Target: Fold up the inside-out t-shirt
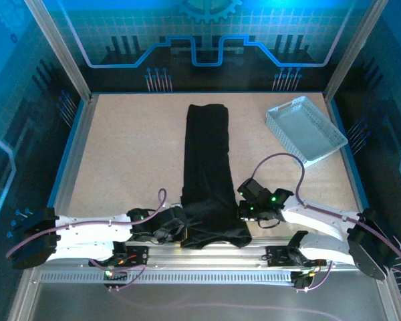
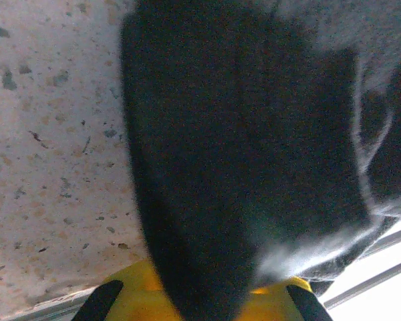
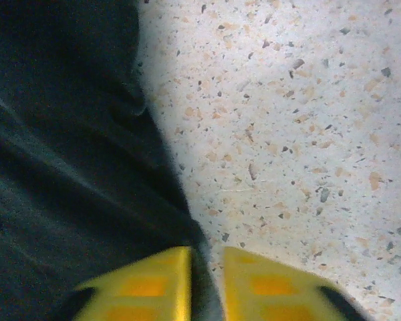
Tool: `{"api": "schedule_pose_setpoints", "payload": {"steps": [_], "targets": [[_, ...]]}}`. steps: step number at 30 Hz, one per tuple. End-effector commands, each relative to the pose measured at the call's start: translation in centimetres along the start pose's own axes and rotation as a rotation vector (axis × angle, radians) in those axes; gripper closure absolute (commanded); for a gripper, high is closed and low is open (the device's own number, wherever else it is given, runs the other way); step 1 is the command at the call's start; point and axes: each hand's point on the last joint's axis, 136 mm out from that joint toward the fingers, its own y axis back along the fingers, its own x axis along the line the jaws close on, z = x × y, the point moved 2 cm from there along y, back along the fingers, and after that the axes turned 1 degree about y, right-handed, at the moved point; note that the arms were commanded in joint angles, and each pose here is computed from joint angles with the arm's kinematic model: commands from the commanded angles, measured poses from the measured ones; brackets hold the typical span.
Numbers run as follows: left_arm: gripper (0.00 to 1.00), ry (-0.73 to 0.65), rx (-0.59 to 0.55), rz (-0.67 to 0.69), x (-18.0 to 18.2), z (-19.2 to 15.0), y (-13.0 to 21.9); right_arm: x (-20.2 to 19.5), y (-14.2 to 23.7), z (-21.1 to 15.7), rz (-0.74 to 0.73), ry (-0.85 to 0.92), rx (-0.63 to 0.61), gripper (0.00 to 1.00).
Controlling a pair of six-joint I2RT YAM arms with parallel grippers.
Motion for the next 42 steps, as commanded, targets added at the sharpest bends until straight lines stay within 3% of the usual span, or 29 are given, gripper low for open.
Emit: {"api": "schedule_pose_setpoints", "payload": {"steps": [1, 6, 14, 16, 24, 27, 33, 38, 42], "targets": [[0.97, -0.014, 0.012, 0.020, 0.8, -0.5, 0.0, -1.1, 1.5, -0.6, -0.029, 0.020, 0.017, 0.59], [0.96, -0.020, -0.001, -0.005, 0.5, -0.3, 0.2, -0.6, 2.4, -2.9, 0.071, 0.054, 0.092, 0.46], [0.96, -0.028, -0.017, -0.027, 0.0, 0.0, 0.6, -0.3, 1.5, -6.2, 0.084, 0.026, 0.178, 0.50], [0.96, -0.035, -0.027, -0.041, -0.4, 0.2, 0.9, -0.2, 1.2, -6.4, 0.086, 0.027, 0.184, 0.56], [0.98, -0.043, -0.111, -0.112, -2.1, 1.9, 2.9, 1.9, 3.2, -3.9, 0.141, 0.031, 0.107, 0.98], [0.99, -0.034, -0.140, -0.140, -2.6, 2.7, 3.7, 2.2, 3.9, -3.0, 0.137, 0.024, 0.088, 1.00], [0.98, -0.007, -0.254, -0.210, -5.1, 7.4, 7.2, 3.7, 7.3, 2.2, 0.182, 0.020, -0.040, 1.00], [0.98, 0.067, -0.331, -0.280, -7.1, 14.1, 9.4, 5.2, 10.3, 9.9, 0.240, 0.007, -0.170, 1.00], [0.98, 0.041, -0.381, -0.295, -9.9, 19.9, 11.0, 6.4, 11.8, 16.0, 0.247, 0.036, -0.262, 1.00]]}}
